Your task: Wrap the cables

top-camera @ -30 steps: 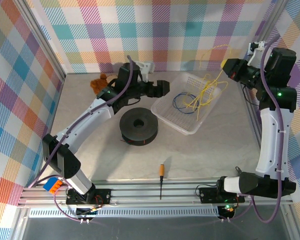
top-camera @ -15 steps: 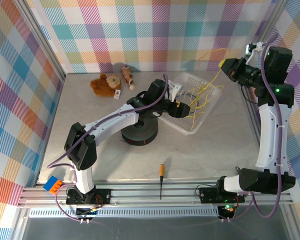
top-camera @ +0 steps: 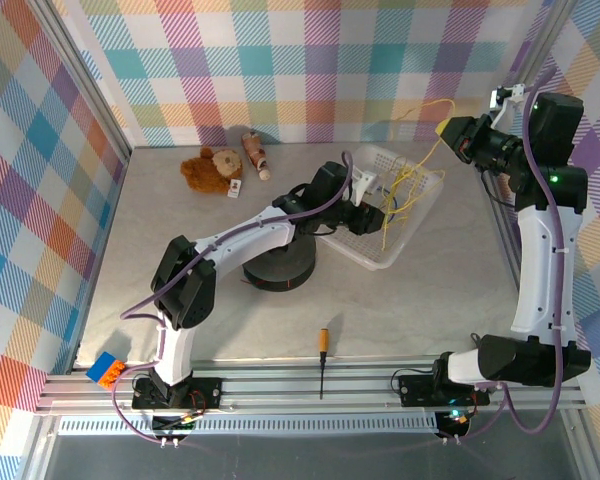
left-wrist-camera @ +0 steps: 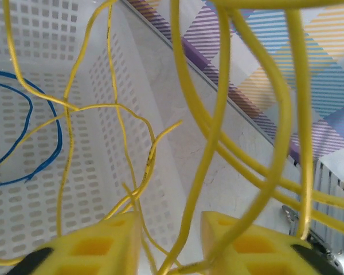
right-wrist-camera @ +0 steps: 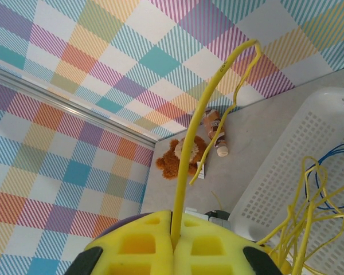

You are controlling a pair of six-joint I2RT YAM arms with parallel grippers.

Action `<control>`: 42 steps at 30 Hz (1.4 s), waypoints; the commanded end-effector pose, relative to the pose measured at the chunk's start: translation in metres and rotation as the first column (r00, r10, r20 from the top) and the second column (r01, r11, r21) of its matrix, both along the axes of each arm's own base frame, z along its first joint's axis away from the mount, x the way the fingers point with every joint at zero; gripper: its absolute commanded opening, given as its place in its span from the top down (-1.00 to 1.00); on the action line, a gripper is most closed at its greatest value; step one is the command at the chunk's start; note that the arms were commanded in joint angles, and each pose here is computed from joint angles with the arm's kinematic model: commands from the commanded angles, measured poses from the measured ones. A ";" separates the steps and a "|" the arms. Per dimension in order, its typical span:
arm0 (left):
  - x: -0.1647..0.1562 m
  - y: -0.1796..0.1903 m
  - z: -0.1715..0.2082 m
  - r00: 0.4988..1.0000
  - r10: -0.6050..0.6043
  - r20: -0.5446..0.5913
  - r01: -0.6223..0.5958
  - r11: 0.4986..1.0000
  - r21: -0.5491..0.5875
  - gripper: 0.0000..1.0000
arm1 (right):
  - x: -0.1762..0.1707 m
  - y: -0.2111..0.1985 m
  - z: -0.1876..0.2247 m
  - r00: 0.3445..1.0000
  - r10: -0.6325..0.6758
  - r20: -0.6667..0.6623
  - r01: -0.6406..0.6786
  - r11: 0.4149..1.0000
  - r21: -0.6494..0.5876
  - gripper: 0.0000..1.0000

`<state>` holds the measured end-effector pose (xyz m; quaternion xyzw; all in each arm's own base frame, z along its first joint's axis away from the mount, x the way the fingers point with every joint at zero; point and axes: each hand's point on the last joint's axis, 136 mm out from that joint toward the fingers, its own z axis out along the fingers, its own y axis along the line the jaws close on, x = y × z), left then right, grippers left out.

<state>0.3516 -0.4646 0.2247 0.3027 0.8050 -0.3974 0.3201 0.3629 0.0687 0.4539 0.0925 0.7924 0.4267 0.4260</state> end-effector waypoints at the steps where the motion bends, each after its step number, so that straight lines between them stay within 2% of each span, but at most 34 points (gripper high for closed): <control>1: -0.002 -0.008 0.022 0.999 -0.011 0.048 0.013 0.999 -0.038 0.90 | 0.001 0.000 0.005 1.000 0.007 0.008 -0.007 1.000 0.000 1.00; 2: -0.004 -0.006 0.024 0.999 -0.004 0.054 0.007 0.999 -0.038 1.00 | 0.004 -0.004 -0.002 1.000 -0.017 -0.009 0.017 1.000 -0.019 1.00; 5: -0.009 0.009 0.041 0.995 0.022 0.099 -0.017 0.999 -0.043 1.00 | 0.017 -0.028 -0.034 0.986 -0.146 -0.087 0.134 0.983 -0.126 1.00; 9: -0.020 0.040 0.069 0.981 0.062 0.184 -0.059 0.998 -0.023 1.00 | 0.036 -0.075 -0.089 0.917 -0.351 -0.188 0.292 0.913 -0.284 1.00; 13: -0.040 0.074 0.098 0.975 0.061 0.213 -0.055 0.998 -0.035 1.00 | 0.044 -0.112 -0.117 0.846 -0.490 -0.211 0.389 0.837 -0.386 1.00; 18: -0.070 0.110 0.139 0.980 0.002 0.201 0.019 0.994 -0.106 1.00 | 0.049 -0.134 -0.134 0.795 -0.564 -0.224 0.436 0.788 -0.435 1.00; 22: -0.078 0.139 0.167 0.973 0.023 0.228 0.009 0.990 -0.141 1.00 | 0.048 -0.150 -0.146 0.761 -0.603 -0.239 0.464 0.763 -0.449 1.00; 26: -0.076 0.170 0.190 0.961 0.098 0.259 -0.053 0.983 -0.177 1.00 | 0.041 -0.174 -0.157 0.717 -0.646 -0.264 0.496 0.738 -0.458 1.00; 29: -0.064 0.201 0.208 0.936 0.217 0.277 -0.161 0.964 -0.210 1.00 | 0.033 -0.190 -0.165 0.692 -0.664 -0.284 0.524 0.732 -0.435 1.00; 32: -0.051 0.237 0.229 0.881 0.369 0.297 -0.298 0.919 -0.259 1.00 | 0.025 -0.201 -0.170 0.679 -0.672 -0.296 0.547 0.732 -0.407 1.00; 35: -0.041 0.276 0.251 0.792 0.519 0.321 -0.429 0.847 -0.314 1.00 | 0.015 -0.211 -0.176 0.662 -0.684 -0.306 0.567 0.724 -0.393 1.00; 38: -0.035 0.322 0.274 0.655 0.675 0.339 -0.572 0.737 -0.360 1.00 | 0.006 -0.223 -0.178 0.644 -0.699 -0.312 0.592 0.713 -0.375 1.00; 42: -0.033 0.385 0.298 0.453 0.828 0.330 -0.728 0.557 -0.399 1.00 | -0.008 -0.242 -0.182 0.617 -0.719 -0.319 0.632 0.695 -0.345 1.00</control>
